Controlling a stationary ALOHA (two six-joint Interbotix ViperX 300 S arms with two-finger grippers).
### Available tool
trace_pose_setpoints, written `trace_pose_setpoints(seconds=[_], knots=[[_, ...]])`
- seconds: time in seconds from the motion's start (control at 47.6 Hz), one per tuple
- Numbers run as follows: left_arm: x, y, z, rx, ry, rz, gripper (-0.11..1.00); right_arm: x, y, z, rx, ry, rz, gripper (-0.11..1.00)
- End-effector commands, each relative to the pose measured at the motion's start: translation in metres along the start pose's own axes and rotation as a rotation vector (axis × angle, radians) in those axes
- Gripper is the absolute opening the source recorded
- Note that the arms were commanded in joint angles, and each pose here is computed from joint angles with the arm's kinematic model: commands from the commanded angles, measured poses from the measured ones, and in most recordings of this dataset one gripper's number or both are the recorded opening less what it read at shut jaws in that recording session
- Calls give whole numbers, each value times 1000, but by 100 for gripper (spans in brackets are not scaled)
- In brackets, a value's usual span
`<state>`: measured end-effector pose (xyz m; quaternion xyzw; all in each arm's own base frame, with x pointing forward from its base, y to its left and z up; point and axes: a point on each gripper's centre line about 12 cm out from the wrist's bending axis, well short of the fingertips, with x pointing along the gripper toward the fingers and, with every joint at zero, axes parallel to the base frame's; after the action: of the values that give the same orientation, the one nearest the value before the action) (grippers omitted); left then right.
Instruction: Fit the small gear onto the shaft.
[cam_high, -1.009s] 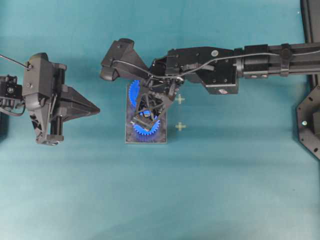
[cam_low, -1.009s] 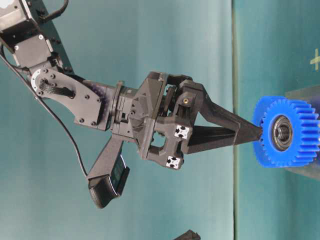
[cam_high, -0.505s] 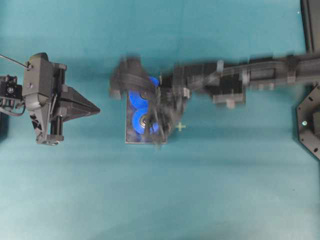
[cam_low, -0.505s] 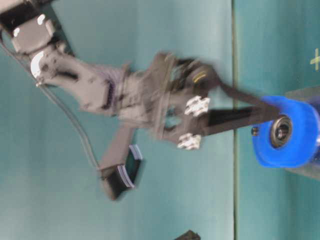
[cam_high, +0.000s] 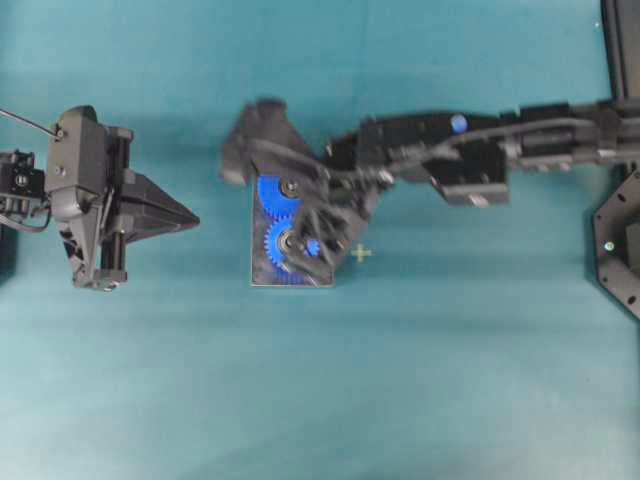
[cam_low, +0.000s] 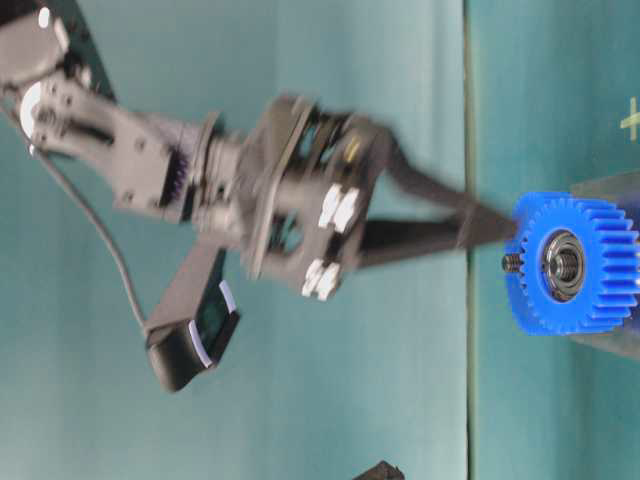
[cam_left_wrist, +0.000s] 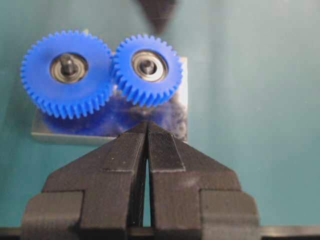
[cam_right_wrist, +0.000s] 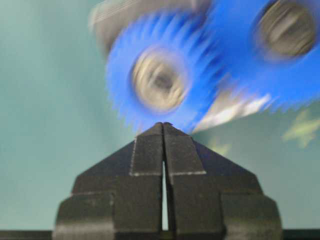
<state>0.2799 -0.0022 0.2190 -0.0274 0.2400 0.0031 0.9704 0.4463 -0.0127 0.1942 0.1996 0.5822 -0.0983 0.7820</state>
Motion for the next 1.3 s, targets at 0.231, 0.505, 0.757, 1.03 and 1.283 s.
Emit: trace_pose_setpoints(seconds=[0.231,0.505,0.757,1.03,1.283], knots=[[-2,0,6,1,-23,0,0,19,0,25,-31,-15,-1,0],[-1,0,4,1,-18,0,0,26,-20,20,-12,9,-45,0],[-2,0,6,2,-23,0,0,25,-36,5,3,39,-76,0],[-2,0,6,1,-25,0,0,11,-15,-18,-5,72,-63,-1],[-1,0,6,0,-23,1,0,-17,5,-37,10,59,-48,-1]])
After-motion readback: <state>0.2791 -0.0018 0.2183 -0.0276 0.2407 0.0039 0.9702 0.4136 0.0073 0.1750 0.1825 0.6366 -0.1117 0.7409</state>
